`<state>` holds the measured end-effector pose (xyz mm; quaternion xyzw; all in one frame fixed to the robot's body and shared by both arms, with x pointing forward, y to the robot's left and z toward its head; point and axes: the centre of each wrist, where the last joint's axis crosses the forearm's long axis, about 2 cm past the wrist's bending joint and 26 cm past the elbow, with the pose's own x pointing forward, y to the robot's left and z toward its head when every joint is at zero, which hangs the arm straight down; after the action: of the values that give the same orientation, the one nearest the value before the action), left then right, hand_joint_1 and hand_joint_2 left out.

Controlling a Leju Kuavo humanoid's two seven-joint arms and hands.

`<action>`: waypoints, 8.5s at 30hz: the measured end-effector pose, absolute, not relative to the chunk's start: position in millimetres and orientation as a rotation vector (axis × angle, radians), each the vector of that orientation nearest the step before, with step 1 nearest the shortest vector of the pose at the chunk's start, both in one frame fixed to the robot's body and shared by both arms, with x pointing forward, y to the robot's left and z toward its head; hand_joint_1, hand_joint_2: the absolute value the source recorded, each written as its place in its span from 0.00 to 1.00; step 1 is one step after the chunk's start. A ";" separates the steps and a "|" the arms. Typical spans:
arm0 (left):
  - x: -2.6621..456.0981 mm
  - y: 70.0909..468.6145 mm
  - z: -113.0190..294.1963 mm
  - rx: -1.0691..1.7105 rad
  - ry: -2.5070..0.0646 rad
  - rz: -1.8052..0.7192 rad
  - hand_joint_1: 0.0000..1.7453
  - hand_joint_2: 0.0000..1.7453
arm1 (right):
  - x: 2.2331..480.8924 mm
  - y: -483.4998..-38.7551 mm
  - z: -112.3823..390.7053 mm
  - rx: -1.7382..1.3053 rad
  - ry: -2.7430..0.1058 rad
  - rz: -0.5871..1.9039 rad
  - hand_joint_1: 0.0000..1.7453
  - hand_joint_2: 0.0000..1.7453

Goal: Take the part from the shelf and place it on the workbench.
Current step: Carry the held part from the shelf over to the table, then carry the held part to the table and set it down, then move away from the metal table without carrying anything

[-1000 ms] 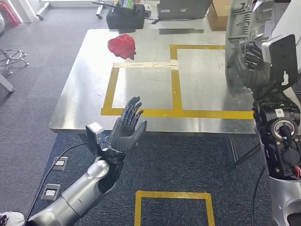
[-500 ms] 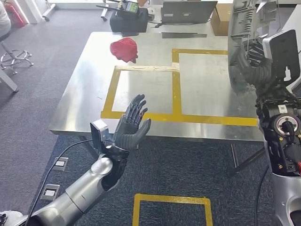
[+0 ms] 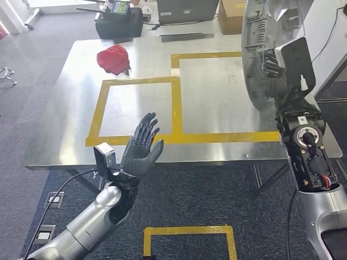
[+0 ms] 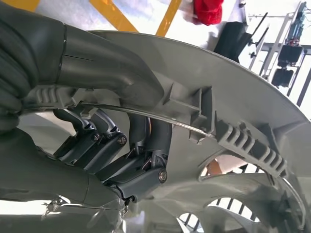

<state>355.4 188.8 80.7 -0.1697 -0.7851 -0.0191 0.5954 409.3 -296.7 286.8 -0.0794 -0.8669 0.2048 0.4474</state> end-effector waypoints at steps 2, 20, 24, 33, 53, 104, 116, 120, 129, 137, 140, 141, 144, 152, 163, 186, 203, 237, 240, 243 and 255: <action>356.6 189.5 81.6 -0.393 -1.826 -0.048 0.00 1.00 | 409.7 -296.6 286.1 -0.198 -2.144 0.506 1.00 1.00; 348.5 190.5 70.8 -0.386 -1.806 -0.054 0.00 1.00 | 416.5 -297.2 278.7 -0.214 -2.112 0.535 1.00 1.00; 348.6 188.4 71.4 -0.397 -1.807 -0.063 0.00 1.00 | 421.2 -296.7 285.0 -0.243 -2.114 0.560 1.00 1.00; 351.7 183.8 76.1 -0.410 -1.819 -0.066 0.00 1.00 | 428.7 -296.0 291.7 -0.280 -2.109 0.600 1.00 1.00; 356.0 179.5 81.4 -0.424 -1.838 -0.063 0.00 1.00 | 467.1 -280.0 312.6 -0.274 -2.125 0.622 1.00 1.00; 354.9 182.3 79.1 -0.443 -1.849 -0.072 0.00 0.00 | 478.6 -278.0 294.8 -0.252 -2.061 0.620 0.00 0.00; 353.3 184.8 76.5 -0.414 -1.838 -0.069 0.00 0.00 | 477.1 -276.1 295.3 -0.224 -2.052 0.593 0.00 0.00; 352.4 185.7 75.2 -0.403 -1.831 -0.067 0.00 0.00 | 473.5 -273.0 292.5 -0.180 -2.045 0.569 0.00 0.00; 350.5 191.2 71.6 -0.375 -1.821 -0.062 0.00 0.00 | 455.3 -263.0 274.5 -0.079 -2.014 0.495 0.00 0.00; 347.5 197.5 67.1 -0.346 -1.811 -0.054 0.00 0.00 | 437.1 -253.8 265.7 -0.003 -2.023 0.450 0.00 0.00; 346.6 199.6 65.7 -0.337 -1.809 -0.054 0.00 0.00 | 432.3 -252.2 263.6 0.011 -2.031 0.445 0.00 0.00; 346.5 200.0 65.5 -0.336 -1.809 -0.053 0.00 0.00 | 431.2 -251.9 263.8 0.014 -2.035 0.444 0.00 0.00; 346.6 201.2 65.8 -0.333 -1.811 -0.052 0.00 0.00 | 428.7 -251.2 265.7 0.023 -2.048 0.438 0.00 0.00; 347.1 206.6 66.0 -0.312 -1.818 -0.052 0.00 0.00 | 413.7 -253.8 249.8 0.076 -2.018 0.362 0.00 0.00; 349.7 213.0 68.7 -0.299 -1.830 -0.050 0.00 0.00 | 399.0 -251.3 240.4 0.100 -2.017 0.351 0.00 0.00; 350.0 211.9 71.6 -0.294 -1.836 -0.049 0.00 0.00 | 390.7 -254.1 234.3 0.102 -2.021 0.352 0.00 0.00; 349.8 211.6 72.2 -0.296 -1.830 -0.050 0.00 0.00 | 385.6 -257.1 231.6 0.100 -2.021 0.337 0.00 0.00; 353.7 206.2 77.6 -0.307 -1.842 -0.041 0.00 0.00 | 383.1 -264.1 230.3 0.078 -2.027 0.323 0.00 0.00; 353.5 204.0 78.0 -0.312 -1.842 -0.039 0.00 0.00 | 382.6 -265.4 229.5 0.076 -2.024 0.322 0.00 0.00; 352.7 203.2 77.3 -0.314 -1.840 -0.038 0.00 0.00 | 382.2 -266.4 229.1 0.074 -2.022 0.318 0.00 0.00; 353.9 204.7 78.1 -0.315 -1.843 -0.041 0.00 0.00 | 382.2 -266.5 233.6 0.065 -2.032 0.328 0.00 0.00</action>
<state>353.9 204.7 78.1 -0.1355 -0.7929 -0.0177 0.5938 382.2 -266.5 233.6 0.0270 -0.8458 0.1366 0.5150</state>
